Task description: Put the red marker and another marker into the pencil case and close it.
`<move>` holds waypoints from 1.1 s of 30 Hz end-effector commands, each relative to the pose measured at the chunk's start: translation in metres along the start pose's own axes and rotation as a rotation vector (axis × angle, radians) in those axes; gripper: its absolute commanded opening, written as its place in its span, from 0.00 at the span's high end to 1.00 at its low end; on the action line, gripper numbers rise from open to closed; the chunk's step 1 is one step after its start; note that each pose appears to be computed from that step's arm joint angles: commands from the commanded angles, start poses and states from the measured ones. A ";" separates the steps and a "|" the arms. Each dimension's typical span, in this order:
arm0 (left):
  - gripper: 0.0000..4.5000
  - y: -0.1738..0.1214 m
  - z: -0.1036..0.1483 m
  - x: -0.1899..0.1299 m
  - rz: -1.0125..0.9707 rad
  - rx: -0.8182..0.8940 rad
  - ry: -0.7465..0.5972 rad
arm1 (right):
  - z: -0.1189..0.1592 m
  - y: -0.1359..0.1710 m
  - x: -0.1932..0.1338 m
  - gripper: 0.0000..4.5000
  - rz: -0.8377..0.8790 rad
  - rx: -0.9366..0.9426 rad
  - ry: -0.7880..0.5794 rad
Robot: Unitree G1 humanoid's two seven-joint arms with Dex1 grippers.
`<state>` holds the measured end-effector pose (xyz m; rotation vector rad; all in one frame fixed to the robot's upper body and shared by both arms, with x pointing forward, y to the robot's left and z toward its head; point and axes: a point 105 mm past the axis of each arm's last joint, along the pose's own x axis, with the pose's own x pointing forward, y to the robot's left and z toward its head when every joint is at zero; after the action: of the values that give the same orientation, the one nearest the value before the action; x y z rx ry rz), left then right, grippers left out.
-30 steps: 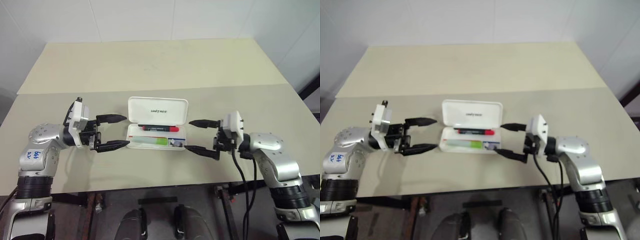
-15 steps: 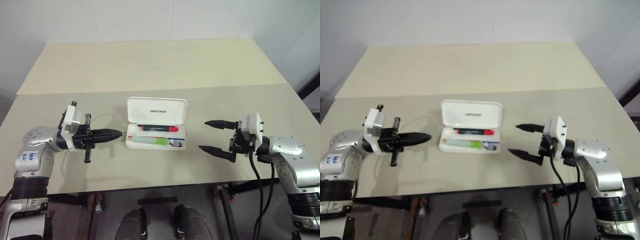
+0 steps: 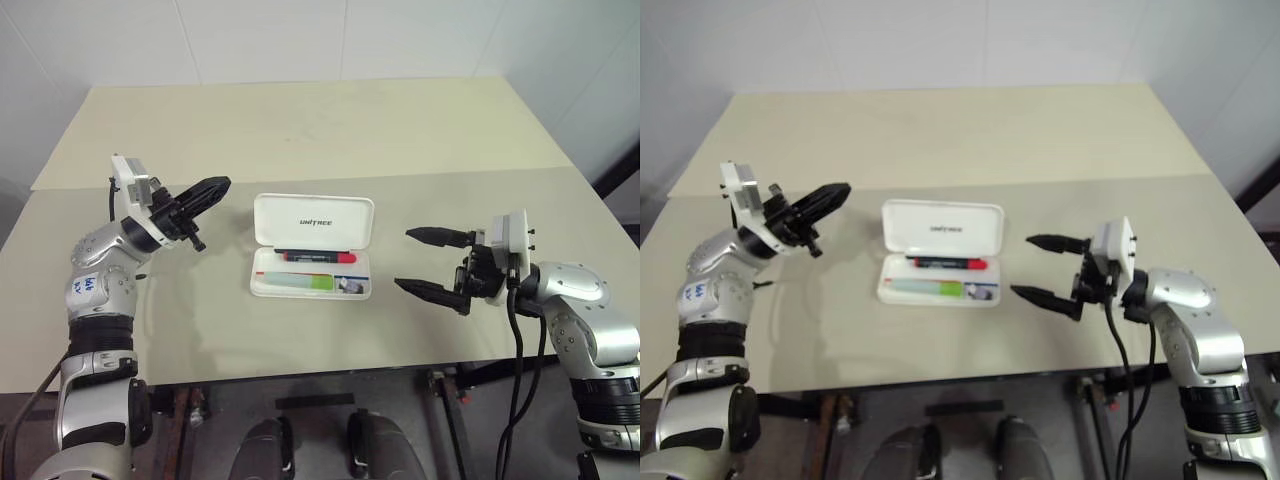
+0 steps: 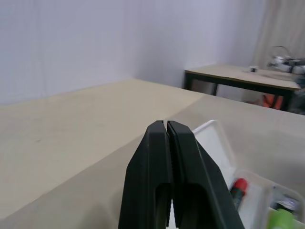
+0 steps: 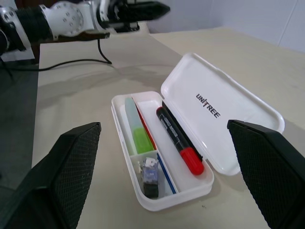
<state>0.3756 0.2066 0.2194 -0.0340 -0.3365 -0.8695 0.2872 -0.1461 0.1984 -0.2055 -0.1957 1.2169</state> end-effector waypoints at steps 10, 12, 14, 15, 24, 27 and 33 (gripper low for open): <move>1.00 0.013 -0.043 0.047 0.174 -0.008 0.139 | 0.021 0.003 0.005 0.00 -0.017 -0.047 -0.074; 1.00 0.011 -0.045 0.050 0.160 -0.014 0.143 | 0.022 0.004 0.006 0.00 -0.019 -0.048 -0.076; 1.00 0.006 -0.046 0.053 0.134 -0.021 0.141 | 0.022 0.004 0.007 0.00 -0.022 -0.048 -0.077; 1.00 0.005 -0.046 0.054 0.122 -0.022 0.139 | 0.022 0.005 0.007 0.00 -0.023 -0.047 -0.078; 1.00 -0.016 -0.029 0.045 -0.071 -0.018 0.052 | 0.023 0.006 0.009 0.00 -0.036 -0.050 -0.093; 1.00 -0.019 -0.028 0.033 -0.127 -0.011 0.059 | 0.024 0.007 0.010 0.00 -0.038 -0.052 -0.096; 1.00 -0.047 -0.046 0.008 -0.399 0.091 0.240 | 0.025 0.006 0.011 0.00 -0.049 -0.053 -0.101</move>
<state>0.3677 0.1687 0.1732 0.1436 -0.1609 -1.1472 0.2842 -0.1338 0.2101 -0.1760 -0.2672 1.1742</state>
